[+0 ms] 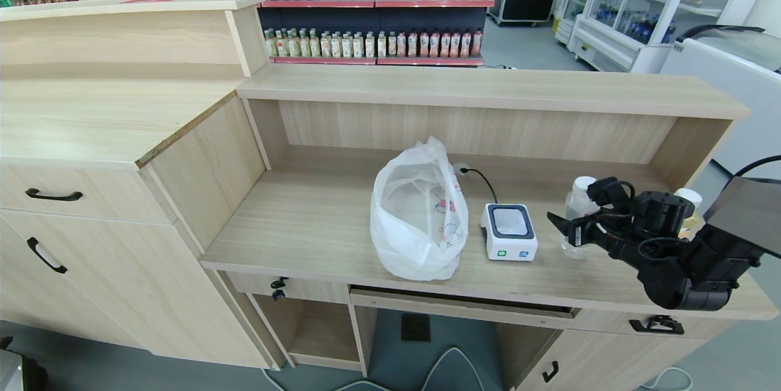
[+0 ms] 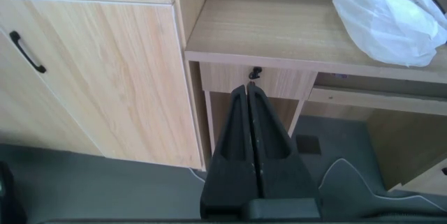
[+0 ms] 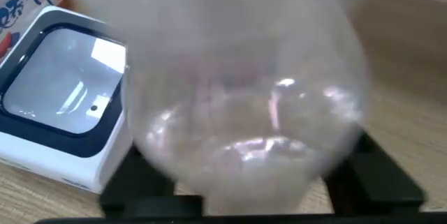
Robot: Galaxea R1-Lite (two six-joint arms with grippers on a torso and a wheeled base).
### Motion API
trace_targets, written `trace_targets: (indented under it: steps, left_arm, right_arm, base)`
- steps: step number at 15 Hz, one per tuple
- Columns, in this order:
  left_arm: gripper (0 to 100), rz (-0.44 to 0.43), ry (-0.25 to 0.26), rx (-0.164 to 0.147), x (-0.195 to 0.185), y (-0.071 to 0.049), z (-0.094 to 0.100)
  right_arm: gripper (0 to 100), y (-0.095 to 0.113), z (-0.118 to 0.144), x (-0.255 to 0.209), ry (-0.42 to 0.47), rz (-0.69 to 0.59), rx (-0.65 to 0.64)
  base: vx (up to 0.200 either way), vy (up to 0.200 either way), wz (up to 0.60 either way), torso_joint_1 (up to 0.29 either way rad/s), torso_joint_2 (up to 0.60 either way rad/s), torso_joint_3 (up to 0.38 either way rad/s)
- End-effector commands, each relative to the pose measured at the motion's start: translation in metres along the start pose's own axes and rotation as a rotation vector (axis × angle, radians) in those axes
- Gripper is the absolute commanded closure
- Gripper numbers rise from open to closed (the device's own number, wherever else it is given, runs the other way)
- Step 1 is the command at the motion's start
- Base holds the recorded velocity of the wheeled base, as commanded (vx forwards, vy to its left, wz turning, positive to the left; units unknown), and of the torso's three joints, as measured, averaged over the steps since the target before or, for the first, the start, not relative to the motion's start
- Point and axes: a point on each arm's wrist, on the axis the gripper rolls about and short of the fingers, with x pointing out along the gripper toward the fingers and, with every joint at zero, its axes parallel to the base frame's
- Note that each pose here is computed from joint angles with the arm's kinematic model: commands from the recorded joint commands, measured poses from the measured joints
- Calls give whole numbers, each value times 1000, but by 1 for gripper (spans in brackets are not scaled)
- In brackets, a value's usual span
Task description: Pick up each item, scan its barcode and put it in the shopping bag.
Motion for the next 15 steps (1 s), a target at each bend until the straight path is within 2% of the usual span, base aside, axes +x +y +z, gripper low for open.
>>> trace_targets:
  steps: [1,5,7,10,13,15]
  left_arm:
    - [100,1,0,0,0,0,0]
    - [100,1,0,0,0,0,0]
    - [100,1,0,0,0,0,0]
    - [100,1,0,0,0,0,0]
    - [100,1,0,0,0,0,0]
    - [100,1,0,0,0,0,0]
  right_arm:
    - [100,-5,0,0,-3,-14,-3]
    - [100,-13,-3,-3,9,-44,-20]
    - [100,-13,-8,-8,35,-54,-75]
    - [100,-19,0,-14,2,-40,-81]
    - [100,-24,36,-28,-40,-53,52]
    - [100,-26,82,-51,-45,-31,206]
  base:
    - [0,0,0,0,0,0]
    - [0,0,0,0,0,0]
    - [0,0,0,0,0,0]
    - [0,0,0,0,0,0]
    - [0,0,0,0,0,0]
    - [0,0,0,0,0,0]
